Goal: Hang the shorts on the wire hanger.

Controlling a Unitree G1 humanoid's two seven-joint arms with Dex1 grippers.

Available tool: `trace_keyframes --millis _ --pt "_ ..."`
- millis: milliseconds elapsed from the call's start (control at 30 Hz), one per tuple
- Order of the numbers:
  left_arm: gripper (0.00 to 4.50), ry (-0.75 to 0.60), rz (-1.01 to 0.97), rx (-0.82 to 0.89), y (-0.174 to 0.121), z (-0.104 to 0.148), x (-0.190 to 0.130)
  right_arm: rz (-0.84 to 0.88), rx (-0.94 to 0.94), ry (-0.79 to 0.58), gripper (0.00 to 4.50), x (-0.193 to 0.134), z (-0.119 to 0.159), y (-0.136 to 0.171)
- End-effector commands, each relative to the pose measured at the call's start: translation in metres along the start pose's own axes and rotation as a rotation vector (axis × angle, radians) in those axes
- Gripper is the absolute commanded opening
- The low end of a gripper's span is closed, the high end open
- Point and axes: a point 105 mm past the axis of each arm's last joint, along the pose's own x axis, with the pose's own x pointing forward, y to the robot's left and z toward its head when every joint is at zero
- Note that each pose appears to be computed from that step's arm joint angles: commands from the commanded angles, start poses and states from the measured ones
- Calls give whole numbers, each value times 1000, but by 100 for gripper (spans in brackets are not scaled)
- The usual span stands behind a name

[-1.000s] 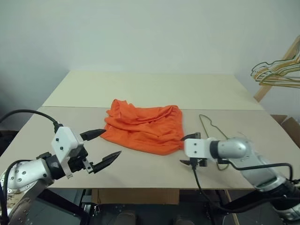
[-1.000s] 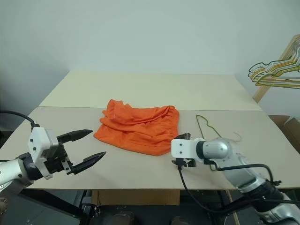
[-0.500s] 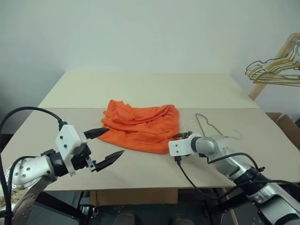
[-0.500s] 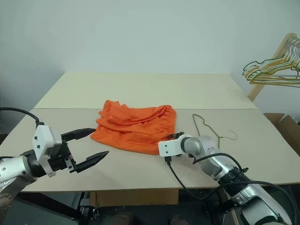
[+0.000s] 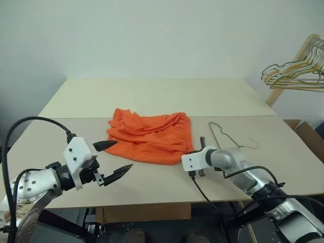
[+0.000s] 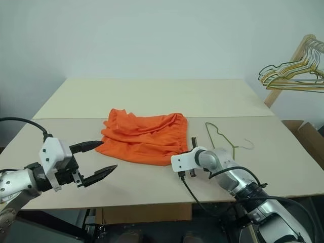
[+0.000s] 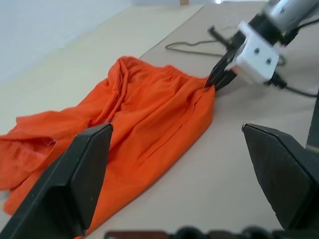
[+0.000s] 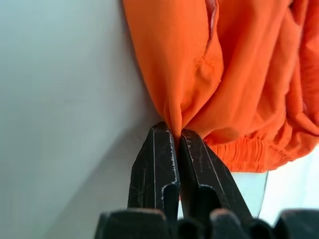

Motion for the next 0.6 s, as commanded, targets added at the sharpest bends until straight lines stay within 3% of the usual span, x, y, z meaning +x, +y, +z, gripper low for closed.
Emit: trace_keyframes --millis 33,200,367,600 --pt "450 105 18 124 10 -20 4 -26 -84 -180 3 -31 27 -12" --pt "450 228 22 264 21 -50 22 -28 -69 -278 3 -53 38 -9" --pt "450 319 -57 423 25 -77 38 -31 -60 -290 3 -62 36 -11" --pt "450 383 -66 534 44 -94 62 -42 -50 -278 3 -68 35 -9"
